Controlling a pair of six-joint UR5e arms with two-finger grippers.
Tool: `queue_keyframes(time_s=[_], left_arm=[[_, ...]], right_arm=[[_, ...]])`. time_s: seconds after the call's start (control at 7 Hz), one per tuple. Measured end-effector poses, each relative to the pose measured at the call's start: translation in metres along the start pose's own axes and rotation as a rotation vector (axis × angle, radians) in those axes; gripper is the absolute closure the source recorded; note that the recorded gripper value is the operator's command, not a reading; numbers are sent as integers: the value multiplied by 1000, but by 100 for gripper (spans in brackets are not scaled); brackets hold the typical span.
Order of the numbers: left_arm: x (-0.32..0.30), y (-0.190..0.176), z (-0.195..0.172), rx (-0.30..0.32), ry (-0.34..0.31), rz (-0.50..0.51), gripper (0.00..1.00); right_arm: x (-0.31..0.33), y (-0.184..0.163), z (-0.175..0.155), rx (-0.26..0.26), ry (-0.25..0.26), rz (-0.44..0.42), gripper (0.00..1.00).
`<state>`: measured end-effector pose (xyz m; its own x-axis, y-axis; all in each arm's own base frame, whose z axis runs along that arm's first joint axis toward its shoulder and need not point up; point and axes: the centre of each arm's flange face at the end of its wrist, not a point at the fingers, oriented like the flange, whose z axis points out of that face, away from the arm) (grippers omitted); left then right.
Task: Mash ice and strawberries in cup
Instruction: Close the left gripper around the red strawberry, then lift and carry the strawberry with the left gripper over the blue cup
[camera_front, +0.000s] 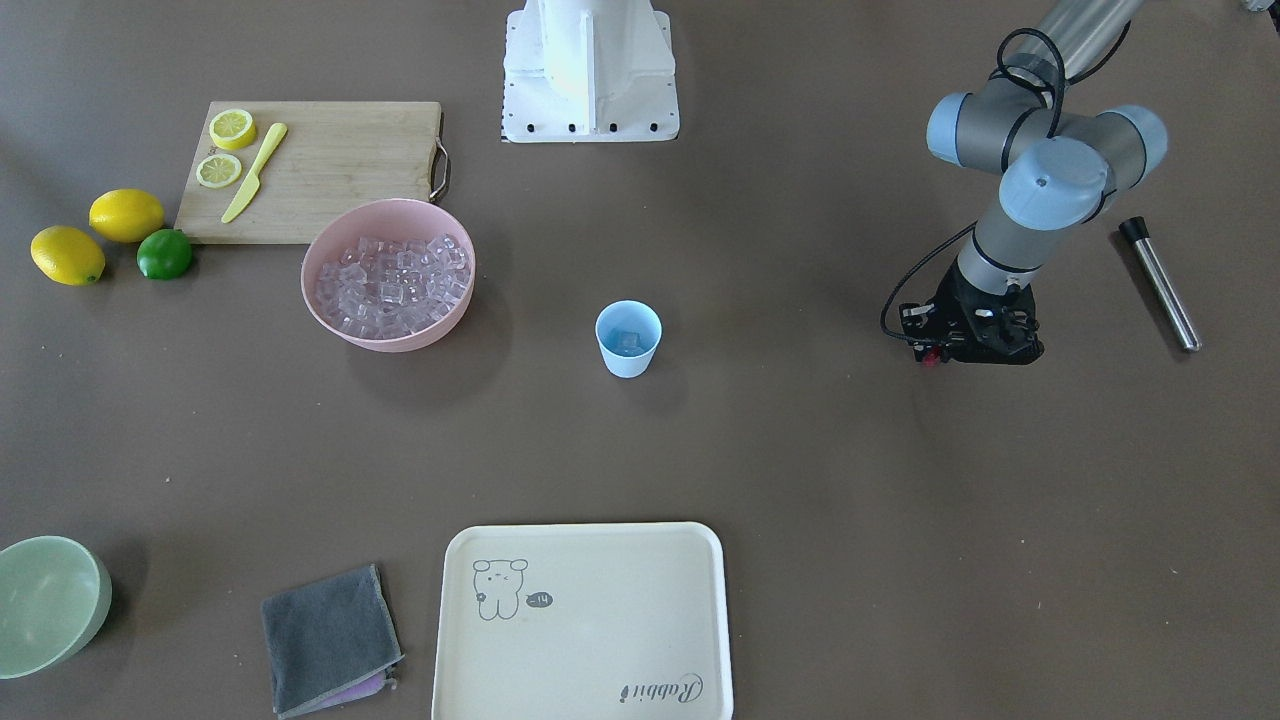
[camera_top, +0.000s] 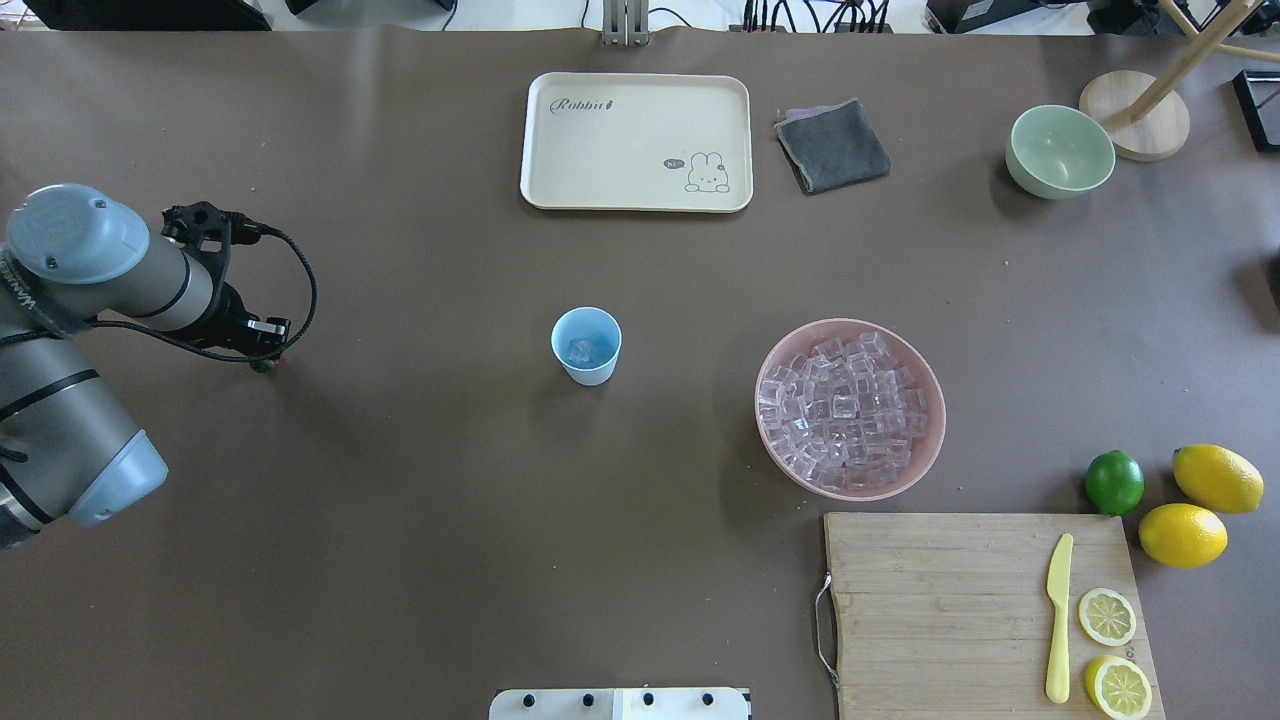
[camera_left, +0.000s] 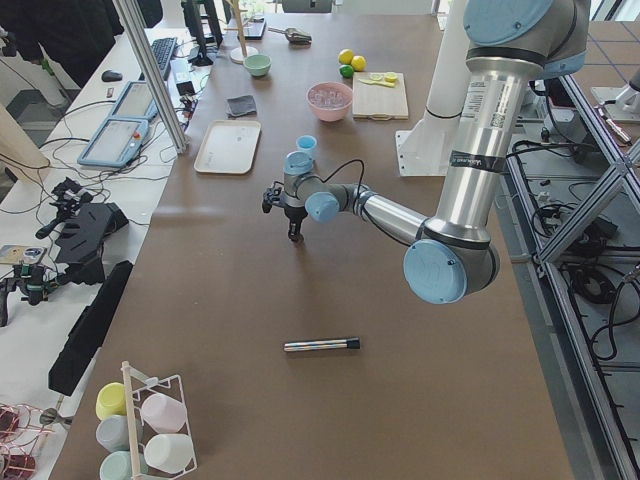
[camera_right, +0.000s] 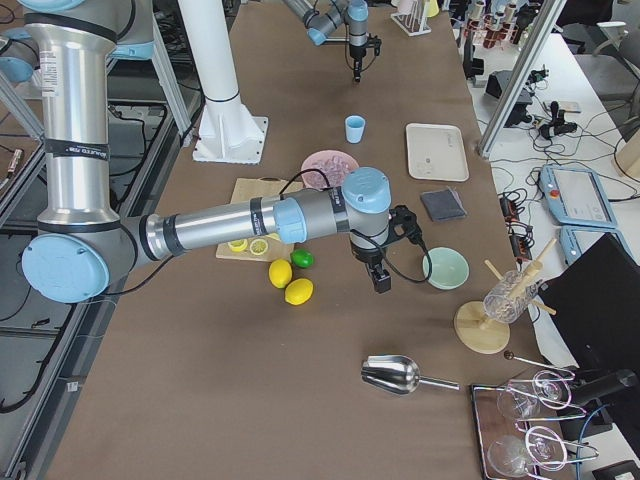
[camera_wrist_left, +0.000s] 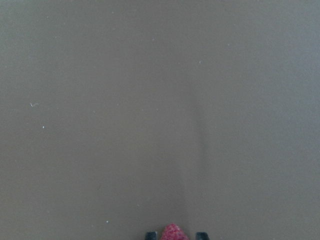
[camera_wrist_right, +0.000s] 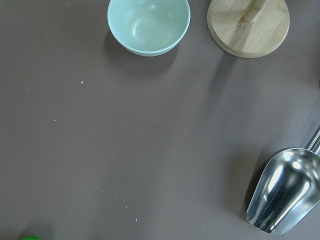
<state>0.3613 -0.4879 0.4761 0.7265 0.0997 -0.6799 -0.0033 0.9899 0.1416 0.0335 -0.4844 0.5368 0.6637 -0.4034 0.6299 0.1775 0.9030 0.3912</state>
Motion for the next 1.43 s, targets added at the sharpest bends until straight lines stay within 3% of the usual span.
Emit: queue_keyframes(time_s=[0.29,0.86,1.14,1.43], left_arm=[[7,-12,-15,-21,36,-14,82],[91,-100,-110,-9,83,-122,82],[155,-105,-137,-7,125,-231,82],[227,-87,-142,-5,157,-311,82]], right_arm=[[0,0,0,1,0,-1,1],[1,2,1,-2,2,2,1],[9,9,8,-18,2,20,1],[14,16,13,-25,1,29,1]])
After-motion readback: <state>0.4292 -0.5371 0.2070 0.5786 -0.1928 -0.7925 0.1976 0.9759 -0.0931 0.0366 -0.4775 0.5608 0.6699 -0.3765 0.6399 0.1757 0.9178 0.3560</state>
